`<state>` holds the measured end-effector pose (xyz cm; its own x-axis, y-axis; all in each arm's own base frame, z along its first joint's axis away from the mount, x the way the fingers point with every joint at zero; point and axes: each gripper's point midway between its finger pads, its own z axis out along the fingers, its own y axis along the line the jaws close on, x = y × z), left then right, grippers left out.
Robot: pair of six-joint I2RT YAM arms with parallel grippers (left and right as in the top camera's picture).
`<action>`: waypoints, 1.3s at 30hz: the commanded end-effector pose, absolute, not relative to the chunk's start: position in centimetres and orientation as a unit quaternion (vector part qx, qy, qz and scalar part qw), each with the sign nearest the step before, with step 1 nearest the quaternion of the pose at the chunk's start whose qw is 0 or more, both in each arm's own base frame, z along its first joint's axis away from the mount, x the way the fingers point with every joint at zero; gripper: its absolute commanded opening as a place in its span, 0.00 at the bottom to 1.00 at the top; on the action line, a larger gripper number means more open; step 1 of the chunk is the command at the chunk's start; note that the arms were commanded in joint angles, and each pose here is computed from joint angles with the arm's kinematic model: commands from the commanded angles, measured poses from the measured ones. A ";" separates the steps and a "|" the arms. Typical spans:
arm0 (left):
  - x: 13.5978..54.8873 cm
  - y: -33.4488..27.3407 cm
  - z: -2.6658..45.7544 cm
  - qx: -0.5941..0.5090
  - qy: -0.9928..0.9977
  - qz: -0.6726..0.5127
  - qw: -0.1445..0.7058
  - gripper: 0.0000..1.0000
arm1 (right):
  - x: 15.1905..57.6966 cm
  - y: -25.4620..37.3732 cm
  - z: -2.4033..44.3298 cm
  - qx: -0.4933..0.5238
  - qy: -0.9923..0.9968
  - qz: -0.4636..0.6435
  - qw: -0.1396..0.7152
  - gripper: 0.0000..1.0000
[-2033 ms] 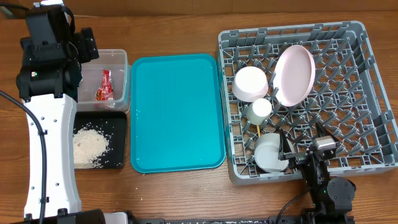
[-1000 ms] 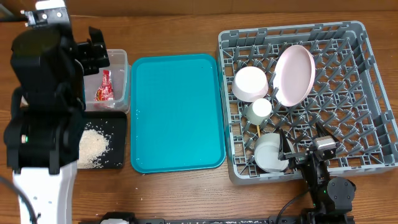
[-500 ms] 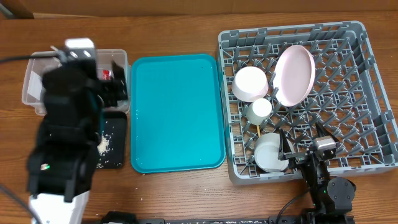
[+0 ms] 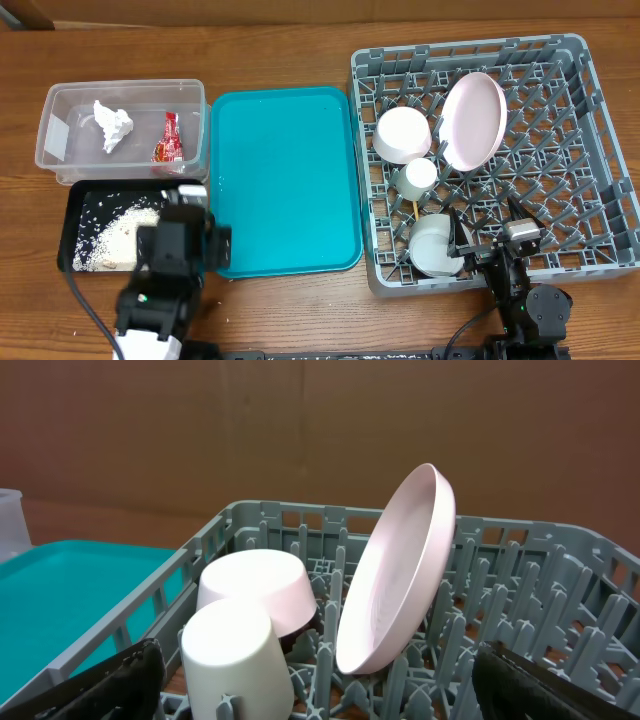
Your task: Sort waste into correct bins and load items into the dishwasher
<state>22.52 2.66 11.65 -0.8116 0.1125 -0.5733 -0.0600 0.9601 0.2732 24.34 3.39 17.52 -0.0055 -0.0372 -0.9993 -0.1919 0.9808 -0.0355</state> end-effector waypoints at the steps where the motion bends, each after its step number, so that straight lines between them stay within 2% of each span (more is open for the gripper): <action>1: 19.6 2.9 6.8 0.020 0.954 0.143 0.264 1.00 | 24.3 3.4 17.4 -0.080 0.705 0.056 0.702 1.00; 4: 17.5 3.2 3.8 0.026 0.960 0.147 0.235 1.00 | 24.3 3.4 17.4 -0.080 0.705 0.056 0.702 1.00; 8: 16.7 3.3 1.9 0.026 0.960 0.146 0.236 1.00 | 24.3 3.4 17.4 -0.080 0.705 0.056 0.702 1.00; 22: 17.3 3.3 2.4 0.022 0.955 0.144 0.258 1.00 | 24.3 3.4 17.4 -0.080 0.705 0.056 0.702 1.00; 27: 22.2 2.5 6.6 0.005 0.912 0.129 0.390 1.00 | 24.3 3.4 17.4 -0.080 0.705 0.056 0.702 1.00; 30: 25.9 2.0 12.1 -0.022 0.849 0.110 0.516 1.00 | 24.3 3.4 17.4 -0.080 0.705 0.056 0.702 1.00; 33: 27.4 1.8 16.6 -0.041 0.795 0.094 0.598 1.00 | 24.3 3.4 17.4 -0.080 0.705 0.056 0.702 1.00; 39: 27.7 1.8 19.9 -0.053 0.753 0.084 0.651 1.00 | 24.3 3.4 17.4 -0.080 0.705 0.056 0.702 1.00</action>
<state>27.83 1.92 18.98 -0.1786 0.0279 -0.9835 -0.1945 0.9789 0.0630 24.33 3.40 17.56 -0.0039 -0.0372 -0.9993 -0.1923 0.9807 -0.0358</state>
